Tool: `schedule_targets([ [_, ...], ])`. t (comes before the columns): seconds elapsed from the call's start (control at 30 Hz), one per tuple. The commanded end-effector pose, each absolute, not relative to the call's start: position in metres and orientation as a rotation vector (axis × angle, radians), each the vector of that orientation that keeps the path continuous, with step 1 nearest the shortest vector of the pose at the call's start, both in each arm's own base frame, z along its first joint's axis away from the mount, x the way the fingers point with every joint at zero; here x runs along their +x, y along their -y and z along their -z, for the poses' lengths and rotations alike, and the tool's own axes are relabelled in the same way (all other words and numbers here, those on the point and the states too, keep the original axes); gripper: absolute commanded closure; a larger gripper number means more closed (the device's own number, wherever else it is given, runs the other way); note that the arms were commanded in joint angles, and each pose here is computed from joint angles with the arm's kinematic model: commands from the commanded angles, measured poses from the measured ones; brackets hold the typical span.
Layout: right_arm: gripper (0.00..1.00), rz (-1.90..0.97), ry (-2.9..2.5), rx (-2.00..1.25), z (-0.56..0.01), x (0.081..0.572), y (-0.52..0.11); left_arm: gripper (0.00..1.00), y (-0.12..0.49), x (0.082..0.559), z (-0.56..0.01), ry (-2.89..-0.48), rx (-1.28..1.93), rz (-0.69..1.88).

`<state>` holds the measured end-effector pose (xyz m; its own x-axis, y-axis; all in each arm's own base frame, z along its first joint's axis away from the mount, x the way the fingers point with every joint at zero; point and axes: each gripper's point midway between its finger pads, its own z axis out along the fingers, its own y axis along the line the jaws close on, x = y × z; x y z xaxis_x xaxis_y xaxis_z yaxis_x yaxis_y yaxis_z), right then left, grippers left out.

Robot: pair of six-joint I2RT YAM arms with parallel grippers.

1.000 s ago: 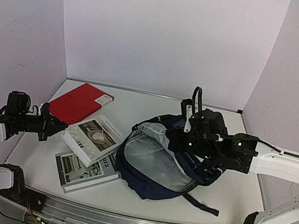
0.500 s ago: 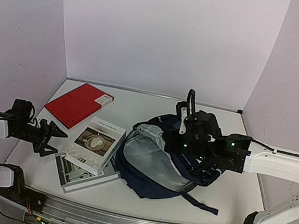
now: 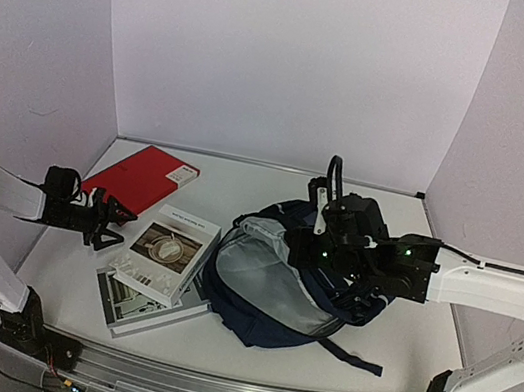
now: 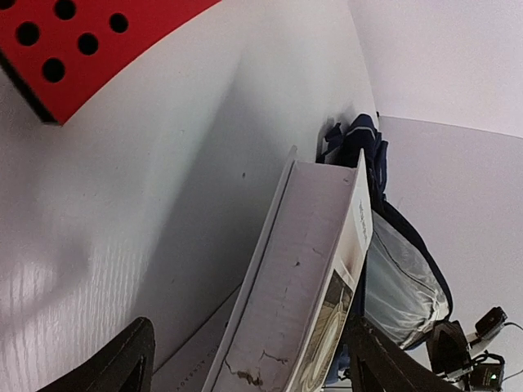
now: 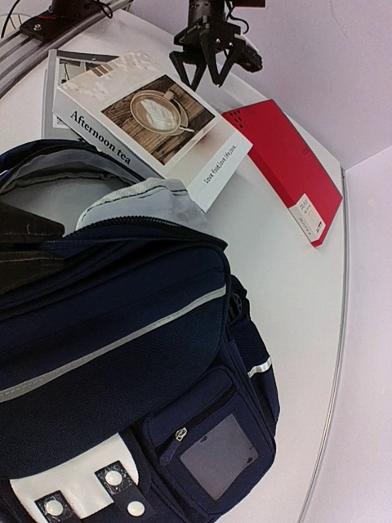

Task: Pack the student bag
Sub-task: Place the book at the center of the board, then pick up the book from the center of the board.

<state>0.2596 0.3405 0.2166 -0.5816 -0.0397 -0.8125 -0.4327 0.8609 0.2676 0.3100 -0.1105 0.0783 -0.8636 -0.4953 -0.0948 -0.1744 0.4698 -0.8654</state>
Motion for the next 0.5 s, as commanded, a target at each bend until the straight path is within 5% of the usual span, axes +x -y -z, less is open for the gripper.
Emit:
schedule_targets([
  [0.0,1.0,-0.689,-1.96,-0.23,-0.287,0.273,-0.348,0.19,0.129,0.327,-0.1,-2.256,-0.301,1.512],
  [0.47,1.0,-0.694,-1.967,-0.238,-0.285,0.273,-0.353,0.17,0.159,0.312,-0.075,-2.352,-0.171,1.647],
])
